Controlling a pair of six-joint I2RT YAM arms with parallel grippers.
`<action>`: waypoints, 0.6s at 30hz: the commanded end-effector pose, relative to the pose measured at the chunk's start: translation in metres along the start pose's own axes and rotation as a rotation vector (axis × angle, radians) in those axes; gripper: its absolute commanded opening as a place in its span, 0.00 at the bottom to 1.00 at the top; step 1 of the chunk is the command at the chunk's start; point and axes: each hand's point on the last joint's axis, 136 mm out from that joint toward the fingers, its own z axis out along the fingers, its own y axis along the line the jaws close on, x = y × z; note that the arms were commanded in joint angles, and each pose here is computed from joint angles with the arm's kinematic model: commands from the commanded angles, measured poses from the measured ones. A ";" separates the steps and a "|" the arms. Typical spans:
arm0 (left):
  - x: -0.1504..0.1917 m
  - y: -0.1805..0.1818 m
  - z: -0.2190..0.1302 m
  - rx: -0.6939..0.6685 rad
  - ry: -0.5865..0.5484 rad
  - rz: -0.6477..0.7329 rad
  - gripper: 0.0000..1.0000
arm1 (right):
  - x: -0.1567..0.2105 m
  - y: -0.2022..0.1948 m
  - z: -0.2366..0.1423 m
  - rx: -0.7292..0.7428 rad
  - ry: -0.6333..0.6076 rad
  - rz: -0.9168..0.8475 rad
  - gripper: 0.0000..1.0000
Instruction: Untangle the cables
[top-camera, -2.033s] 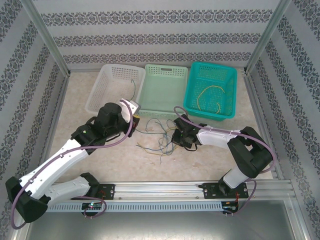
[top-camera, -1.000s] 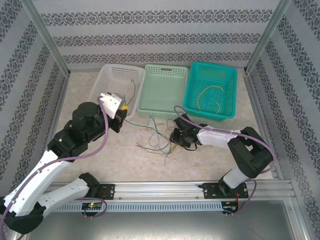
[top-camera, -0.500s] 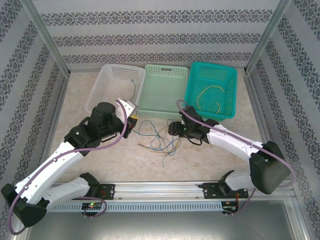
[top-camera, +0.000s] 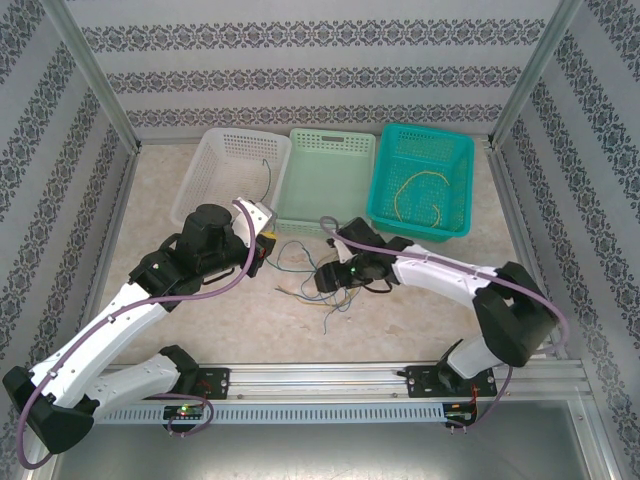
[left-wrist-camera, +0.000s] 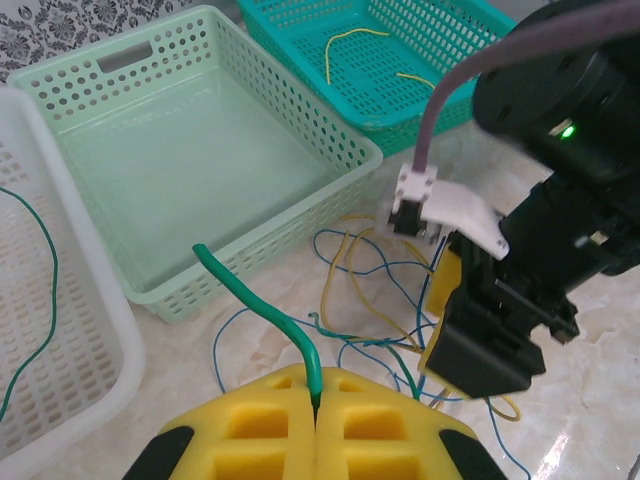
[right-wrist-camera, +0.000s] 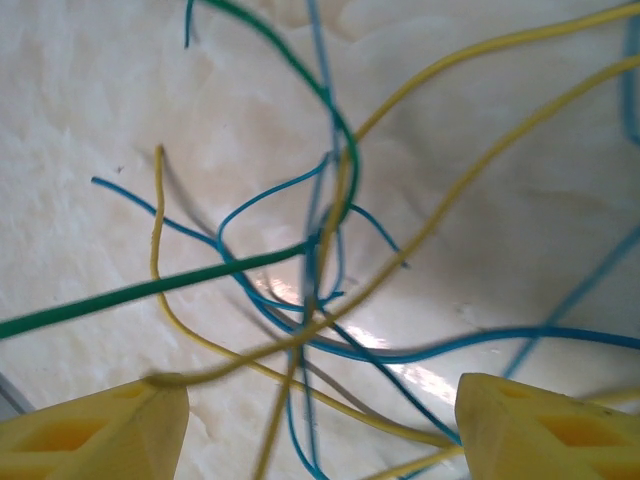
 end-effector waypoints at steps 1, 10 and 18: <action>-0.015 0.003 -0.009 -0.008 -0.039 0.021 0.00 | -0.006 0.009 0.003 -0.015 0.018 -0.056 0.71; -0.017 0.006 -0.013 -0.032 -0.047 0.028 0.00 | 0.007 -0.025 0.009 0.121 0.066 -0.023 0.26; -0.026 0.014 -0.023 -0.079 -0.066 0.047 0.00 | -0.011 -0.052 -0.006 0.180 -0.059 0.152 0.00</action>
